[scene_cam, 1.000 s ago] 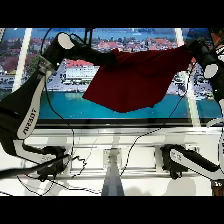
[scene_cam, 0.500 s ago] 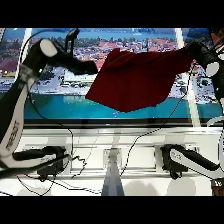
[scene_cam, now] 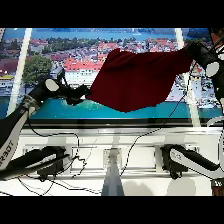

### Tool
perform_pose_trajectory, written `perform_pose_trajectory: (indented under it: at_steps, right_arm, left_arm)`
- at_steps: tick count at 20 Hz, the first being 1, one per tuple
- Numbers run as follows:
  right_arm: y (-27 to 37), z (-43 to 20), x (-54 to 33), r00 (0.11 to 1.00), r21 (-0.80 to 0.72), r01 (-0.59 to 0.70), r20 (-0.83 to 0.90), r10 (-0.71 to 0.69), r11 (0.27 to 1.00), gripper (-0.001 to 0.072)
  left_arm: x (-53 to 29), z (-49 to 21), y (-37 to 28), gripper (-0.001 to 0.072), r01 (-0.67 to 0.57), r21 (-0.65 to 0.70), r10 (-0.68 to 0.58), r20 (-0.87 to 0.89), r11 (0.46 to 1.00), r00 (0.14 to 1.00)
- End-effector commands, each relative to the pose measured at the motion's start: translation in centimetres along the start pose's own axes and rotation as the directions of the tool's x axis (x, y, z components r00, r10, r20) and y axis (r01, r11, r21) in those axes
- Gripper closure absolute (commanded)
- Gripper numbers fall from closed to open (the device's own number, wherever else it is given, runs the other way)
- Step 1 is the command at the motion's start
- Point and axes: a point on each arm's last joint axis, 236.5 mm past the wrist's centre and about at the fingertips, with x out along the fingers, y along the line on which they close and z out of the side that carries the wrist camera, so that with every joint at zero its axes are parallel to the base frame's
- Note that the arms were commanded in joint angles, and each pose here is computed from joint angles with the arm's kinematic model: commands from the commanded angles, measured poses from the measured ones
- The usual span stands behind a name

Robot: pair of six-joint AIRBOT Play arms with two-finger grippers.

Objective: Fold the clothes and pants, and hang the long-sleeved shirts on hangers.

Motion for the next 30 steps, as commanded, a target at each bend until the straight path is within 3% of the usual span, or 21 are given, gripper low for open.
perform_pose_trajectory:
  at_steps: [1, 7, 8, 9, 10, 11, 15, 20, 23, 26, 28, 30]
  right_arm:
    - [0.0, 0.0, 0.0, 1.0, 0.0, 0.0, 0.001, 0.0, 1.0, 0.0697]
    - [0.0, 0.1, 0.0, 1.0, -0.001, 0.0, 0.001, 0.0, 1.0, 0.0697]
    - [0.0, 0.1, 0.0, 1.0, -0.001, 0.0, 0.002, 0.0, 1.0, 0.0697]
    - [0.0, 0.1, 0.0, 1.0, -0.001, 0.0, 0.001, 0.0, 1.0, 0.0697]
    - [0.0, 0.1, 0.0, 1.0, -0.001, 0.0, 0.001, 0.0, 1.0, 0.0697]
    - [0.0, 0.1, 0.0, 1.0, -0.001, -0.001, 0.002, 0.001, 1.0, 0.0698]
    - [0.4, 1.1, -0.9, 1.0, -0.006, -0.009, 0.027, 0.009, 1.0, 0.0698]
    - [1.3, 1.6, -4.4, 1.0, -0.013, -0.022, -0.002, 0.022, 1.0, 0.0698]
    - [1.8, 0.3, -7.4, 0.996, -0.014, -0.027, -0.088, 0.026, 1.0, 0.0698]
    - [3.1, -2.1, -10.9, 0.978, 0.03, -0.062, -0.2, 0.067, 0.998, 0.0698]
    - [4.1, -5.2, -12.9, 0.951, 0.093, -0.098, -0.286, 0.121, 0.991, 0.0698]
    - [4.5, -9.2, -14.5, 0.92, 0.114, -0.113, -0.362, 0.147, 0.987, 0.0698]
  left_arm:
    - [2.6, 0.3, -0.4, 0.0014, 0.076, -0.146, -0.077, 0.003, 0.986, 0.997]
    - [6.5, 1.9, -1.3, 0.002, 0.18, -0.231, -0.18, 0.02, 0.956, 0.983]
    - [6.7, 2.6, -1.6, 0.0124, 0.194, -0.218, -0.191, 0.037, 0.956, 0.981]
    - [6.7, 3.3, -2.0, 0.038, 0.204, -0.192, -0.198, 0.054, 0.96, 0.979]
    - [6.5, 4.0, -2.6, 0.0588, 0.218, -0.164, -0.209, 0.067, 0.962, 0.976]
    - [6.0, 4.9, -3.7, 0.0687, 0.237, -0.112, -0.228, 0.086, 0.965, 0.97]
    - [1.4, 10.2, -9.5, 0.0688, 0.327, 0.107, -0.342, 0.187, 0.939, 0.921]
    - [-10.5, 14.8, -16.8, 0.0688, 0.397, 0.4, -0.522, 0.279, 0.826, 0.806]
    - [-18.7, 16.7, -18.0, 0.0688, 0.35, 0.496, -0.565, 0.395, 0.795, 0.724]
    - [-25.1, 17.2, -16.7, 0.0688, 0.257, 0.544, -0.554, 0.5, 0.799, 0.665]
    - [-26.7, 16.8, -15.3, 0.0688, 0.164, 0.57, -0.511, 0.528, 0.806, 0.678]
    - [-25.6, 15.5, -13.5, 0.0688, 0.089, 0.594, -0.446, 0.486, 0.799, 0.752]
